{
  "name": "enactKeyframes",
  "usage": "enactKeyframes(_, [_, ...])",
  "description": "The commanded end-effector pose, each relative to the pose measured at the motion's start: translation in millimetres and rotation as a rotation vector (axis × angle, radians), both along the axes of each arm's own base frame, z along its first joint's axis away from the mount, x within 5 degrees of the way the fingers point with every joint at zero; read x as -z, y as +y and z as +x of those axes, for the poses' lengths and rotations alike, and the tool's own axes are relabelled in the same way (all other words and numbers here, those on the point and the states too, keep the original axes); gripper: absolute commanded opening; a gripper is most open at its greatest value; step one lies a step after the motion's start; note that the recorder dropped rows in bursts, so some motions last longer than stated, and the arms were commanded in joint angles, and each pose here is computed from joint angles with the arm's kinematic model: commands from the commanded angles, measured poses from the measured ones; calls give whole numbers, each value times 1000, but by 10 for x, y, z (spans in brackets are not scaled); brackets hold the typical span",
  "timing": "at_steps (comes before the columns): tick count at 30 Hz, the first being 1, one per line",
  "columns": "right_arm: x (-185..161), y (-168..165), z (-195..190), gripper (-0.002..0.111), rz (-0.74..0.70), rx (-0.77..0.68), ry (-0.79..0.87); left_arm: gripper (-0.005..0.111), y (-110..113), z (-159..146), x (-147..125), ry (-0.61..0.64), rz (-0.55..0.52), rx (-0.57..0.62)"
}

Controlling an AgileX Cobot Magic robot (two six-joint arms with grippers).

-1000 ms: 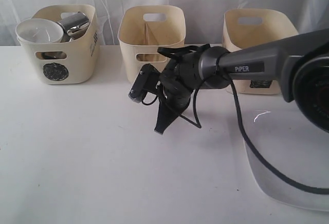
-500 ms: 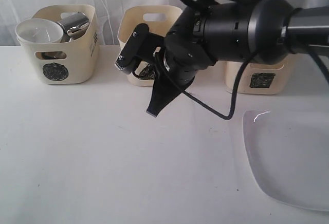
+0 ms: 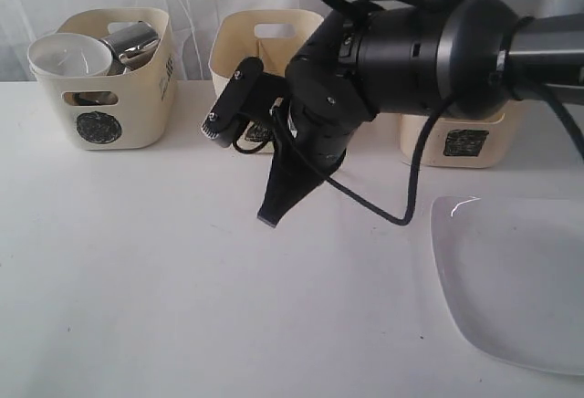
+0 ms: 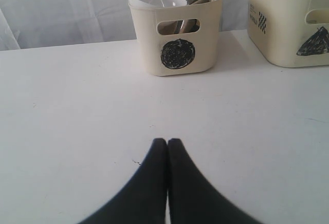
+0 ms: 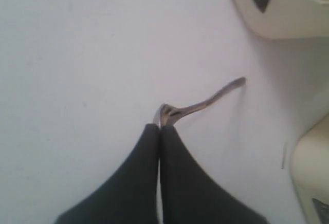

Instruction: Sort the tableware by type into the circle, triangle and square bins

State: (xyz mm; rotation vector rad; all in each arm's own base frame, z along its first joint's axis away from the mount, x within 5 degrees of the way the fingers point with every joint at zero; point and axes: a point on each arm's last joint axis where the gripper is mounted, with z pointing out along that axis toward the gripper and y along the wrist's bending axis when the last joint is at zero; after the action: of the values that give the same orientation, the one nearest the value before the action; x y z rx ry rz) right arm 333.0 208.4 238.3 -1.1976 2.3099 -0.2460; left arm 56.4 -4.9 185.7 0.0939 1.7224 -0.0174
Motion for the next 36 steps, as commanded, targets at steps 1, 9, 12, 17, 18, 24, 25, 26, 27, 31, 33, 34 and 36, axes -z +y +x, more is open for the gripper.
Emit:
enactKeyframes(1, [189, 104, -159, 0, 6, -52, 57, 2, -5, -2, 11, 0, -12, 5])
enactKeyframes(9, [598, 182, -568, 0, -37, -103, 196, 2, -5, -2, 11, 0, -12, 5])
enactKeyframes(12, [695, 211, -691, 0, -50, -122, 221, 2, -5, -2, 11, 0, -12, 5])
enactKeyframes(17, [792, 200, -773, 0, -45, -126, 237, 2, -5, -2, 11, 0, -12, 5])
enactKeyframes(18, [796, 199, -778, 0, -41, -122, 242, 2, -5, -2, 11, 0, -12, 5])
enactKeyframes(24, [687, 205, -728, 0, 60, 20, 170, 2, -5, -2, 11, 0, -12, 5])
enactKeyframes(25, [651, 185, -704, 1, 84, 83, 143, 2, -5, -2, 11, 0, -12, 5])
enactKeyframes(26, [626, 154, -664, 2, 102, 153, 107, 2, -5, -2, 11, 0, -12, 5])
enactKeyframes(27, [604, 106, -619, 5, 120, 238, 73, 2, -5, -2, 11, 0, -12, 5])
enactKeyframes(31, [573, -142, -467, 13, 145, 597, -60, 2, -5, -2, 11, 0, -12, 5])
enactKeyframes(33, [552, -260, -423, 16, 184, 799, -133, 2, -5, -2, 11, 0, -12, 5])
enactKeyframes(34, [543, -285, -421, 16, 215, 878, -157, 2, -5, -2, 11, 0, -12, 5])
enactKeyframes(36, [525, -306, -403, 17, 254, 945, -188, 2, -5, -2, 11, 0, -12, 5])
